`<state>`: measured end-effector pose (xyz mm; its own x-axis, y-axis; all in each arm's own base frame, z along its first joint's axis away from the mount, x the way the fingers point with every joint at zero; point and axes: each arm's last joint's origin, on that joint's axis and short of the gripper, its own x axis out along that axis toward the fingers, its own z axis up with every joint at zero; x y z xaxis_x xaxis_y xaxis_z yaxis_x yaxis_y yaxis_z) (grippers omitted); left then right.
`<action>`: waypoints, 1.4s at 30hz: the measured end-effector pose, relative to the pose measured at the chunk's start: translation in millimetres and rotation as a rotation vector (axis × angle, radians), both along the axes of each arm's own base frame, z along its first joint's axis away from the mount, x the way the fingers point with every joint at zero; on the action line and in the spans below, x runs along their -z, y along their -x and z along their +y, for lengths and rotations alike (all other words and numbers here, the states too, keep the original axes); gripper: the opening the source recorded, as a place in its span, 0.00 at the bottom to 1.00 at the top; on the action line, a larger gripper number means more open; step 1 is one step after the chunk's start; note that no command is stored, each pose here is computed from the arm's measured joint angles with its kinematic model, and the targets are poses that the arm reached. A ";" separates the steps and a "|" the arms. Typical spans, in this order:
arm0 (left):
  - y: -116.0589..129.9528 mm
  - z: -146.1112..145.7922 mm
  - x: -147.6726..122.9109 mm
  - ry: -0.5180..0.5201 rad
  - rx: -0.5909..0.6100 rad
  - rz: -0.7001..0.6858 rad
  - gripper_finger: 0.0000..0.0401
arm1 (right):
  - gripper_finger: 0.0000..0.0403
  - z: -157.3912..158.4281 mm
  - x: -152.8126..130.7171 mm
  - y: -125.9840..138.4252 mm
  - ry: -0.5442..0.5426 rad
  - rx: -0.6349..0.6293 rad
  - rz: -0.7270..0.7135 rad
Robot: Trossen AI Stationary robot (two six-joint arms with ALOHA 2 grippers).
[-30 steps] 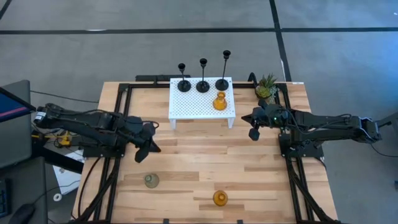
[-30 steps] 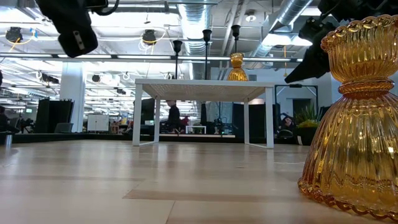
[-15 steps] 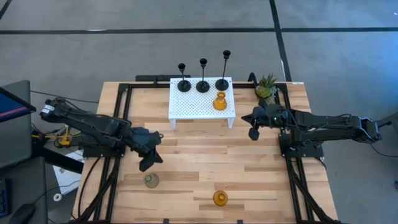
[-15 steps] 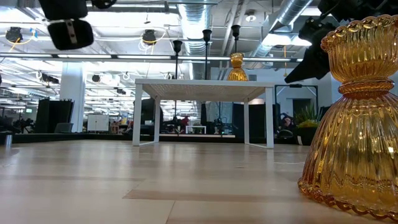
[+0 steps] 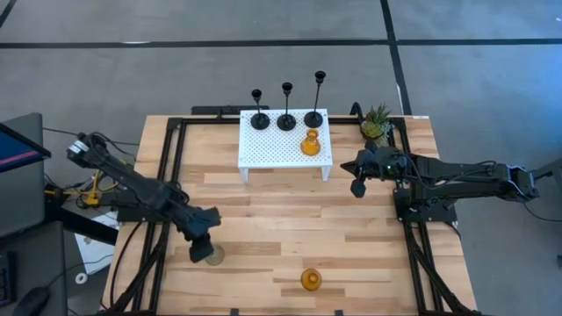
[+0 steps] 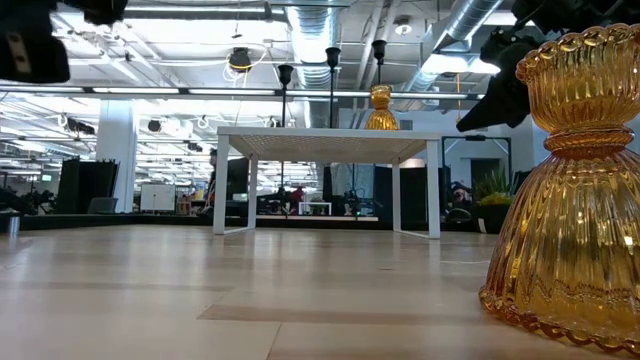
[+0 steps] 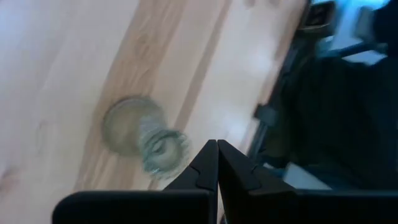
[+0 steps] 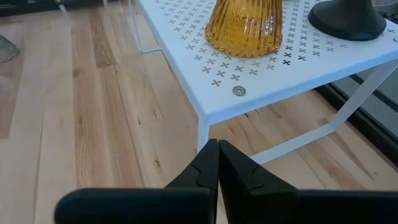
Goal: Pick & Place candle stick holders
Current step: Put the clear candle holder on the shelf
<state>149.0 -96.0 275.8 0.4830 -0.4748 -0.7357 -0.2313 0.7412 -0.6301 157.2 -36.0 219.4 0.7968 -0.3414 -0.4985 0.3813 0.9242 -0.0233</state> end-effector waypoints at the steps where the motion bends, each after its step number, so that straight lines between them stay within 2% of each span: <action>1: -0.1 -0.8 1.9 -0.010 0.003 0.016 0.01 | 0.00 0.0 0.0 0.0 0.000 0.000 0.000; 5: -0.5 -4.8 7.8 -0.035 0.030 0.062 0.01 | 0.00 0.1 -0.1 0.0 0.000 0.000 -0.001; 13: 9.8 -20.6 7.9 0.024 0.136 0.110 0.01 | 0.00 0.0 -0.3 -0.1 0.001 0.000 -0.004; 21: 0.5 -35.7 26.1 -0.055 0.163 0.179 0.01 | 0.00 0.0 -0.3 -0.1 -0.020 0.013 -0.012; 26: -7.7 -44.3 41.7 -0.090 0.240 0.243 0.01 | 0.00 0.1 -0.3 -0.2 -0.020 0.012 -0.012; 32: -17.1 -44.9 53.5 -0.191 0.326 0.209 0.01 | 0.00 0.2 -0.2 -0.2 -0.021 0.012 -0.012; 38: -28.1 -35.8 57.8 -0.273 0.293 0.167 0.01 | 0.00 0.3 -0.2 -0.2 -0.021 0.011 -0.012; 42: -36.3 -29.2 57.1 -0.379 0.247 0.078 0.01 | 0.00 0.3 -0.2 -0.2 -0.022 0.009 -0.012</action>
<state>185.3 -125.2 218.7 0.3256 -0.2591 -0.9093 -0.0546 0.9549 -0.2917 157.4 -35.7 219.6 0.7996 -0.3378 -0.4966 0.3900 0.9208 0.0017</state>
